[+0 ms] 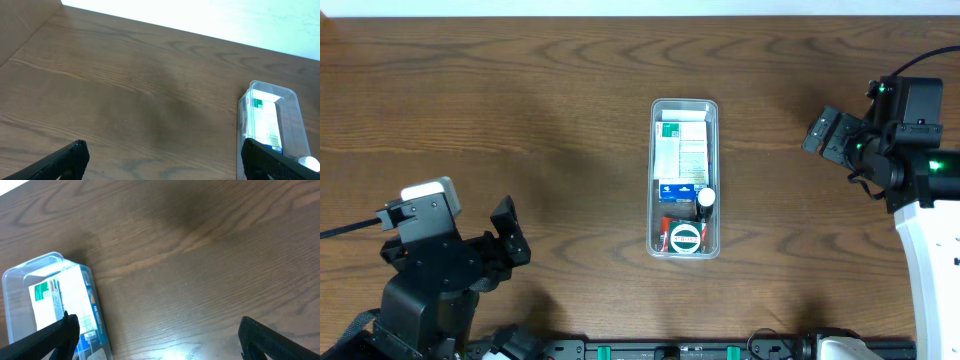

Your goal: Pack container

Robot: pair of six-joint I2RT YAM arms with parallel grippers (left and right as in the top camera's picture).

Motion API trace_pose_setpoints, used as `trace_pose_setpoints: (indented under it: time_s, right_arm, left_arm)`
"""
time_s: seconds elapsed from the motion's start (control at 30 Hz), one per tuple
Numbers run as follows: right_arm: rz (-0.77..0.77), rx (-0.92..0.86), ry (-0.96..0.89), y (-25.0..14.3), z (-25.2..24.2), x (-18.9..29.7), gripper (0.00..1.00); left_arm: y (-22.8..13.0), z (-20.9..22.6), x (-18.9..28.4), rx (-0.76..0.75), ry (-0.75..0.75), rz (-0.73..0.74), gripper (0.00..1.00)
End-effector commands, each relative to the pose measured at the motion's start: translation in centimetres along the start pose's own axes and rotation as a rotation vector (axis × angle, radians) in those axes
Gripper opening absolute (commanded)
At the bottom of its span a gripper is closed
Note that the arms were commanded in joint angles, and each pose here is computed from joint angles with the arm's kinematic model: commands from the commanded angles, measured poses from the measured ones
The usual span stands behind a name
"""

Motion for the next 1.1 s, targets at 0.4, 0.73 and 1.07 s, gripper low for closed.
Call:
trace_pose_setpoints:
  time_s: [0.4, 0.73, 1.07]
  right_arm:
    - [-0.294, 0.374, 0.252, -3.9, 0.6, 5.1, 0.99]
    - [-0.442, 0.35, 0.25, -11.6, -5.8, 2.8, 0.99]
    - [-0.503, 0.345, 0.282, -16.1, -8.8, -0.3, 0.99]
  left_arm:
    - [0.2, 0.3, 0.0, -0.018, 0.03, -0.009, 0.98]
    - [0.2, 0.3, 0.0, -0.018, 0.03, -0.009, 0.98]
    - [0.2, 0.3, 0.0, -0.018, 0.03, -0.009, 0.98]
Point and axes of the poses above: each gripper's point midway between its finger pads, its own x axis back along the fingers, its own z axis along the line the jaws close on, y = z × x, the point moved 6 cm from there along x, back along the fingers, and after that the axes turned 9 degrees about -x, right-handed, at the moved point
